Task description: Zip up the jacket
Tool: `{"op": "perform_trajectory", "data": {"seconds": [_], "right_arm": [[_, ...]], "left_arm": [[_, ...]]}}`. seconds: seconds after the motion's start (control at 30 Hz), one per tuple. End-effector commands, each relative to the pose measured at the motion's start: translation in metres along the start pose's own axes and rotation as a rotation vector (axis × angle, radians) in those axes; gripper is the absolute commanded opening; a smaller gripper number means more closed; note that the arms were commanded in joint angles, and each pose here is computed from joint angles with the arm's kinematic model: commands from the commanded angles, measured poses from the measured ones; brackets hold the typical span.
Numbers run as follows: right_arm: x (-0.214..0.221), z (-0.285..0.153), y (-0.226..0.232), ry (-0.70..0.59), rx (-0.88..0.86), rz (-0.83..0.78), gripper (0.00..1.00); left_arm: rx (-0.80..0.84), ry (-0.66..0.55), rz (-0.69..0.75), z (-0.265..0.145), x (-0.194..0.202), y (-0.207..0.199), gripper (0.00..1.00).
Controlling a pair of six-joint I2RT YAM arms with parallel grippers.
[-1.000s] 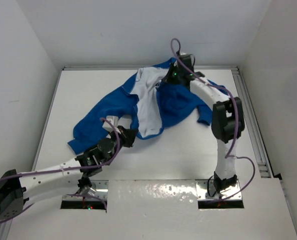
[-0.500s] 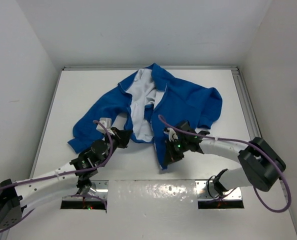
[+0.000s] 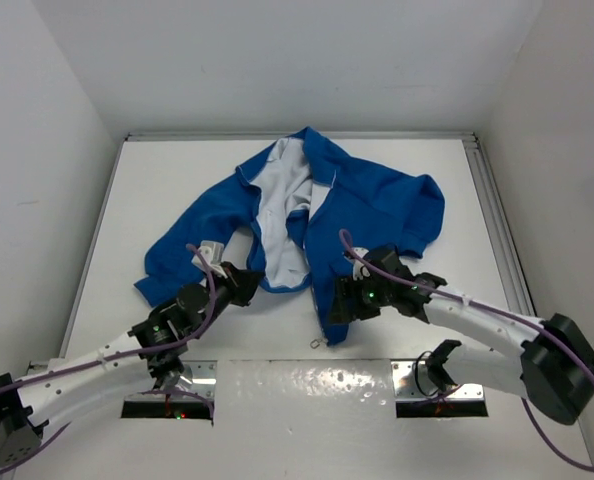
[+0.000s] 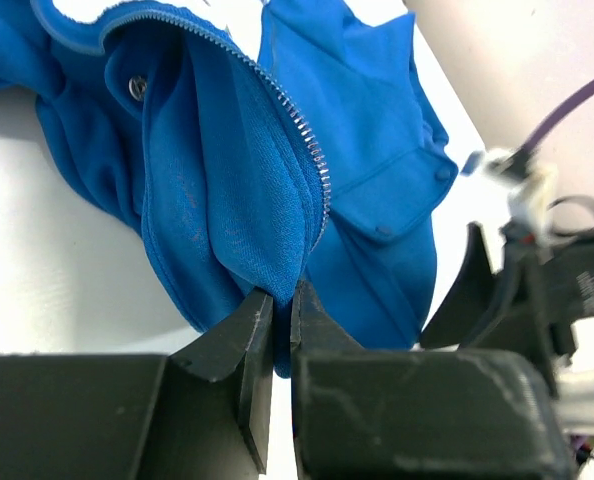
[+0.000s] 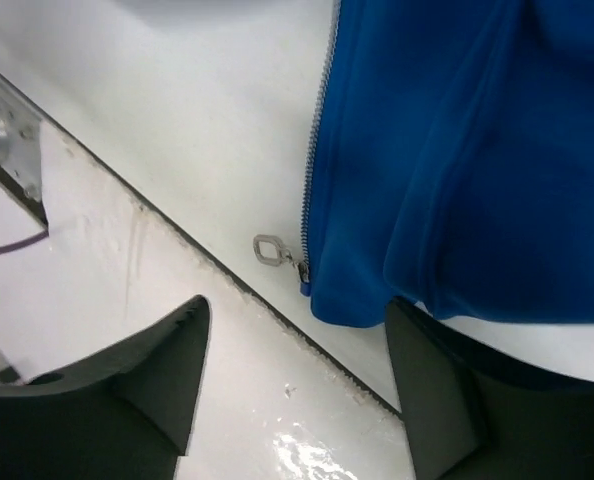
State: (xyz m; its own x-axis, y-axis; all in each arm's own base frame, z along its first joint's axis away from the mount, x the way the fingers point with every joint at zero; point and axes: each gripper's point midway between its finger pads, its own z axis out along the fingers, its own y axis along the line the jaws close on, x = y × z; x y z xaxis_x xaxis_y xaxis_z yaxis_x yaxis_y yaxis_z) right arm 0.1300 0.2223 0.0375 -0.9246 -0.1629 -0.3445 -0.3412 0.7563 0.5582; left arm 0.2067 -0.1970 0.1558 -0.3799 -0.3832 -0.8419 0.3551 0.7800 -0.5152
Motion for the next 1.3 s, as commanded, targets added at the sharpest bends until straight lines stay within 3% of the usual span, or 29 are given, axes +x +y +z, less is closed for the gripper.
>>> {"op": "perform_trajectory", "data": {"seconds": [0.0, 0.07, 0.13, 0.17, 0.33, 0.47, 0.5, 0.57, 1.17, 1.27], "right_arm": [[-0.012, -0.01, -0.004, -0.083, 0.052, -0.012, 0.66], [-0.01, -0.009, -0.004, -0.097, 0.041, -0.001, 0.41], [-0.009, -0.005, -0.006, -0.098, 0.069, -0.014, 0.04], [-0.01, -0.003, -0.005, -0.093, 0.079, -0.026, 0.0], [-0.008, 0.004, 0.007, -0.094, 0.164, -0.194, 0.0], [-0.004, 0.01, -0.012, -0.096, 0.259, -0.213, 0.26], [-0.003, 0.013, -0.013, -0.095, 0.261, -0.214, 0.37], [-0.002, 0.015, -0.019, -0.099, 0.291, -0.222, 0.44], [0.023, 0.03, -0.044, -0.053, 0.484, -0.269, 0.46], [0.005, 0.017, -0.035, -0.12, 0.506, -0.274, 0.45]], "left_arm": [[0.02, 0.007, -0.011, -0.003, -0.006, -0.006, 0.0], [0.025, 0.019, -0.01, -0.003, -0.005, -0.008, 0.0], [0.031, 0.029, -0.011, -0.004, -0.003, -0.009, 0.0], [0.028, 0.033, -0.012, -0.003, -0.002, -0.009, 0.0], [0.001, 0.068, 0.009, -0.001, -0.001, -0.008, 0.0], [0.021, 0.085, 0.005, 0.0, 0.003, -0.012, 0.0], [0.029, 0.092, 0.004, 0.0, 0.003, -0.014, 0.0], [0.038, 0.096, -0.006, 0.0, 0.005, -0.016, 0.0], [0.039, 0.096, -0.005, 0.0, 0.006, -0.016, 0.0], [0.038, 0.095, 0.0, 0.001, 0.004, -0.017, 0.0]]}}
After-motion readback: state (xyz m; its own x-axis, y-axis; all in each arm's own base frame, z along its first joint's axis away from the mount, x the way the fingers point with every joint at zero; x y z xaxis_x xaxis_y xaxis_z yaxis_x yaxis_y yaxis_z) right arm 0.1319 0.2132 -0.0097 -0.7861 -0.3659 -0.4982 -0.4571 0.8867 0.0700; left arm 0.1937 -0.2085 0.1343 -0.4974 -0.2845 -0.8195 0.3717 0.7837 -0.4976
